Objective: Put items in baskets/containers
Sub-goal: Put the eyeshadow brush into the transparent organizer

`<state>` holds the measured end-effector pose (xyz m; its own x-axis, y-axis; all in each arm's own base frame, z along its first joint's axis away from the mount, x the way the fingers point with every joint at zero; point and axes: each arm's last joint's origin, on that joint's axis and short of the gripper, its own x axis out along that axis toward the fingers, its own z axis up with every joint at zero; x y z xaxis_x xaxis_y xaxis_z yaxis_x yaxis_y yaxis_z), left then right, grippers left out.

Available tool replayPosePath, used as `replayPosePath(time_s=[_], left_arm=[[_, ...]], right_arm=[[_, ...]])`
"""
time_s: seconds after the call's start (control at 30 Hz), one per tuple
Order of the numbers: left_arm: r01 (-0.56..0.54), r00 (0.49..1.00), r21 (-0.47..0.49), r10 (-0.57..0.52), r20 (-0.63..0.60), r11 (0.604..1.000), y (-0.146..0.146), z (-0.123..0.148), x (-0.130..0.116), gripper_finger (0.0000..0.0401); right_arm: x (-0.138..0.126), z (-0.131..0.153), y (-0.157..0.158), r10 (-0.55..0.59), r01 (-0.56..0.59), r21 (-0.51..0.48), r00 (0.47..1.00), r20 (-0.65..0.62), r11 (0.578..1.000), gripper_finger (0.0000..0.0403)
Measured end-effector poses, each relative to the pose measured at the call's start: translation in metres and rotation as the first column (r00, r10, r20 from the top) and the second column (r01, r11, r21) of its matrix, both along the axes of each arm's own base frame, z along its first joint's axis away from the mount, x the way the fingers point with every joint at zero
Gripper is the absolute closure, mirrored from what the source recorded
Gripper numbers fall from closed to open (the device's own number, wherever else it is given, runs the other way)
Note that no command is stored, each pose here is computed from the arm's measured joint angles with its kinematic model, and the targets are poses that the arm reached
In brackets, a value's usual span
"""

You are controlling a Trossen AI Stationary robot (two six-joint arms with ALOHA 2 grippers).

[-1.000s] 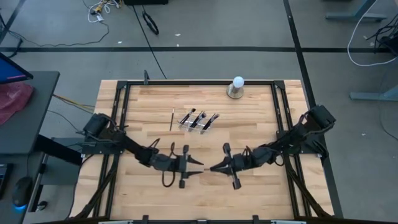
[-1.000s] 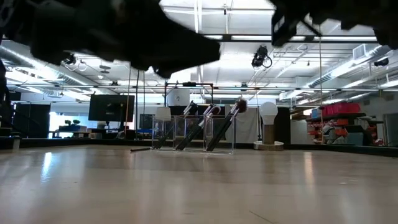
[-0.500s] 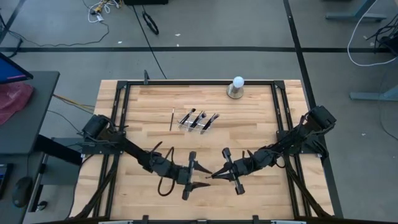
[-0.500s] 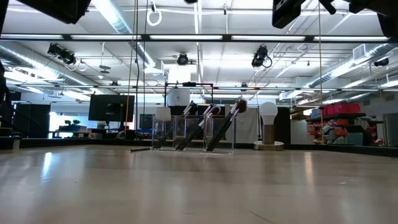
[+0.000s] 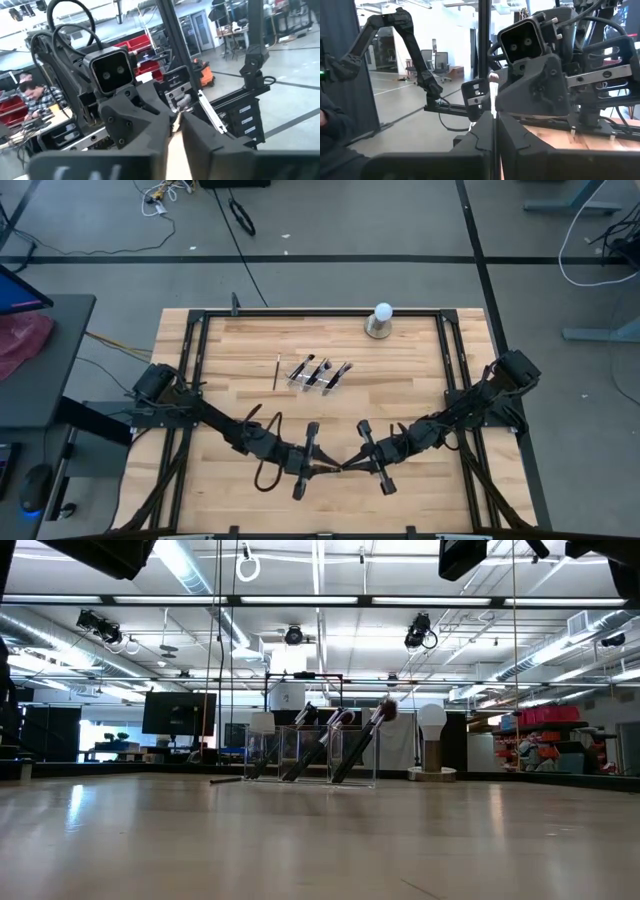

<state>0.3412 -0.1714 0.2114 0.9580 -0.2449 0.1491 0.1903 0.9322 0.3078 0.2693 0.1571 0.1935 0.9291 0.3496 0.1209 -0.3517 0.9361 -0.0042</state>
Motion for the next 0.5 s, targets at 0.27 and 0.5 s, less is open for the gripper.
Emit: replayPosePath(time_s=[0.27,0.5], left_arm=[[0.03,1.0,-0.006,-0.03,0.0,1.0,-0.0017,0.0001,-0.0007,0.0385],[0.03,0.999,-0.023,-0.031,-0.033,0.999,-0.0037,-0.0027,-0.0014,0.039]], right_arm=[[0.0001,-0.0008,0.0003,0.002,-0.002,0.004,1.0,-0.015,1.0,0.0393],[0.0008,-0.0061,0.0005,0.004,-0.001,0.031,0.996,-0.091,1.0,0.0377]])
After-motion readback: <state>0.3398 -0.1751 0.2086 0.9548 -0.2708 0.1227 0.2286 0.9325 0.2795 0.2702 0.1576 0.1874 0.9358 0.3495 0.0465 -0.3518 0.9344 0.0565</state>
